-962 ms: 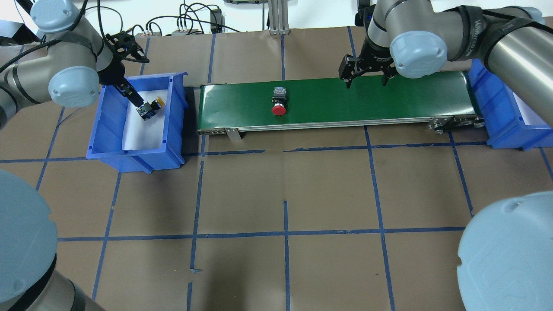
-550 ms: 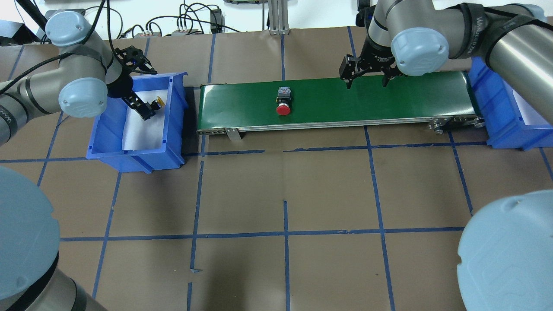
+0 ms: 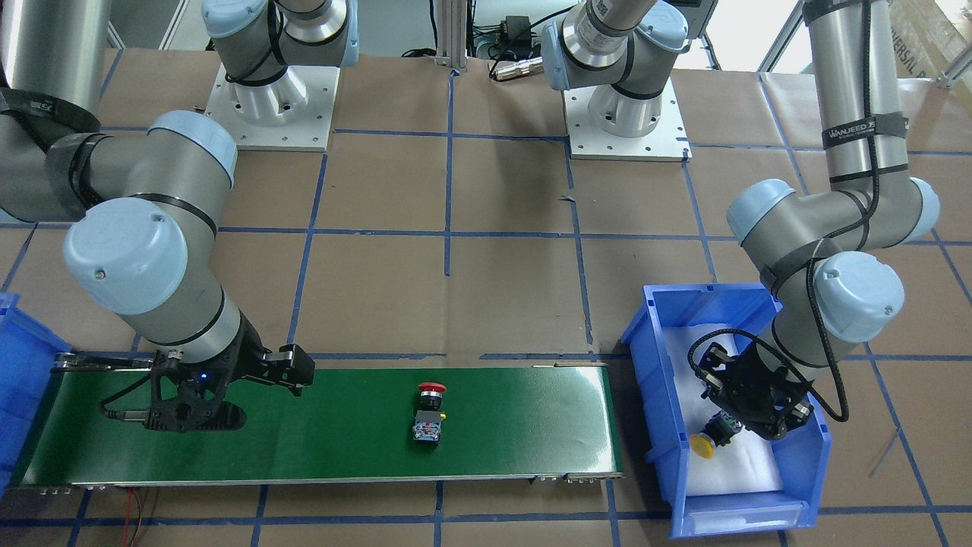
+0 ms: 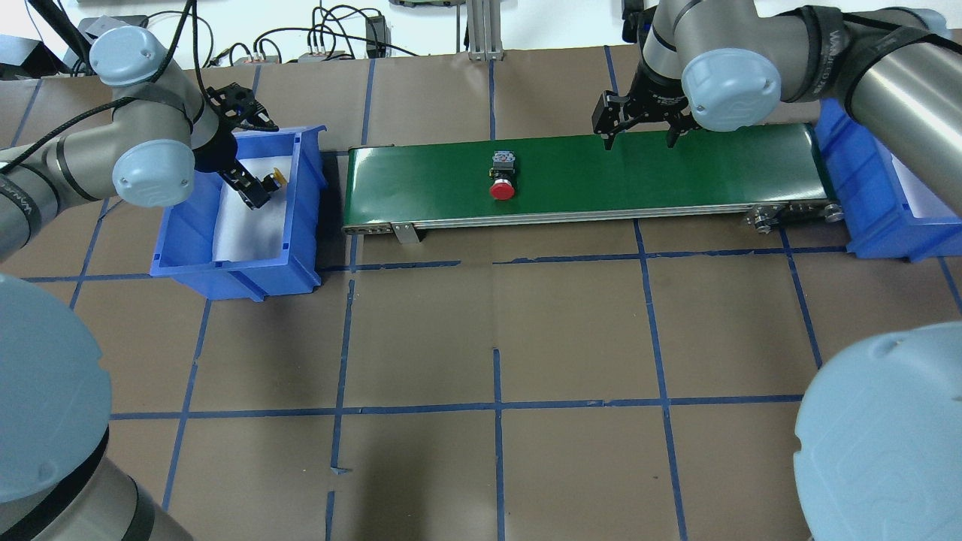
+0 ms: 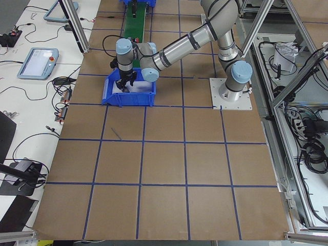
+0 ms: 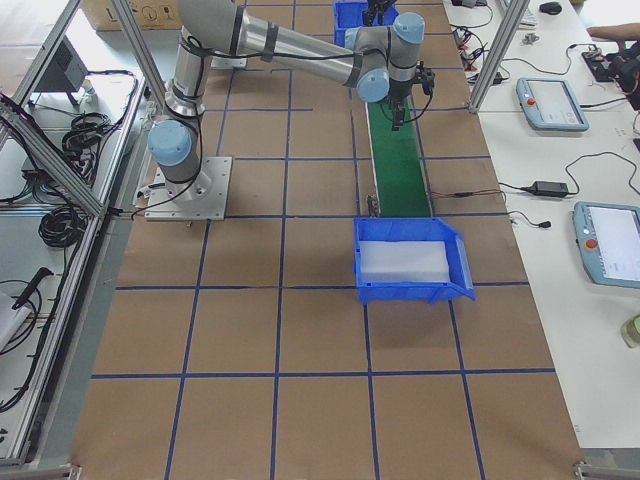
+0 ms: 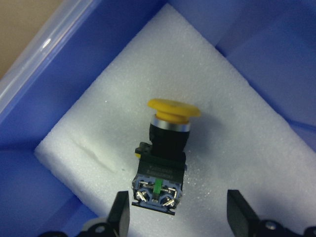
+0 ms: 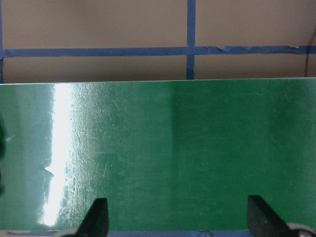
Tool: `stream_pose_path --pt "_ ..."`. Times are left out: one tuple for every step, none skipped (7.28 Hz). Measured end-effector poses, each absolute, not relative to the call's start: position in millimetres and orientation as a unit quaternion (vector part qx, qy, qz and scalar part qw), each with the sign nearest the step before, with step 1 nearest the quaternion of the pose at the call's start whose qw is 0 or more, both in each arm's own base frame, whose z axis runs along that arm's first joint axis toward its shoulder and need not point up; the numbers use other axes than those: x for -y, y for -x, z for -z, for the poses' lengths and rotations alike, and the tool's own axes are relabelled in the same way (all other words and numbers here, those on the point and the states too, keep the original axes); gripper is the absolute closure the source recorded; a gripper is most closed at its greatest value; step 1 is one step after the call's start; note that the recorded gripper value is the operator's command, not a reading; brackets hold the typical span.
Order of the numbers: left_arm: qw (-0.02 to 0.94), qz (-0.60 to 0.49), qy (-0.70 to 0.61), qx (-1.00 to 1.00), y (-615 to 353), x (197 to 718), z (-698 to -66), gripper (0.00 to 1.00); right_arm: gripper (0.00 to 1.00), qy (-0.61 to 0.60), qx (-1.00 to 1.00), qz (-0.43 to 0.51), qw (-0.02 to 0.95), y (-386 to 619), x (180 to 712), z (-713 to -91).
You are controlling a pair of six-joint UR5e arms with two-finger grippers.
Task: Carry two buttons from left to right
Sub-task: 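Lower the left gripper onto the yellow-capped button and grasp it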
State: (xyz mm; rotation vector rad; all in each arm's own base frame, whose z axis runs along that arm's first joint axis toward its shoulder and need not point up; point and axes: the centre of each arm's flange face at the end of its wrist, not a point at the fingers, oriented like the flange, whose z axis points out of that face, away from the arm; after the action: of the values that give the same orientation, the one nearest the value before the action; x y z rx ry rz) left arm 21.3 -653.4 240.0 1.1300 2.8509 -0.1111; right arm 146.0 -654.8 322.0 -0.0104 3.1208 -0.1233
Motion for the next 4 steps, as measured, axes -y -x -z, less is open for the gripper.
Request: stream_pose_path --pt "0.037 0.037 -0.369 -0.928 -21.4 654.5 -239.4 0.26 0.0 0.003 -0.999 0.045 0.007 -145.3 655.9 -321.5" --pt "0.036 0.037 -0.37 -0.928 -21.4 654.2 -237.8 0.26 0.0 0.003 -0.999 0.047 0.005 -145.0 657.1 -320.5" --pt "0.036 0.036 -0.37 -0.928 -21.4 653.4 -236.2 0.26 0.0 0.003 -0.999 0.048 0.003 -144.8 658.1 -319.3" --pt "0.035 0.034 -0.37 -0.928 -21.5 653.2 -232.9 0.26 0.0 0.003 -0.999 0.048 0.001 -144.6 658.5 -319.5"
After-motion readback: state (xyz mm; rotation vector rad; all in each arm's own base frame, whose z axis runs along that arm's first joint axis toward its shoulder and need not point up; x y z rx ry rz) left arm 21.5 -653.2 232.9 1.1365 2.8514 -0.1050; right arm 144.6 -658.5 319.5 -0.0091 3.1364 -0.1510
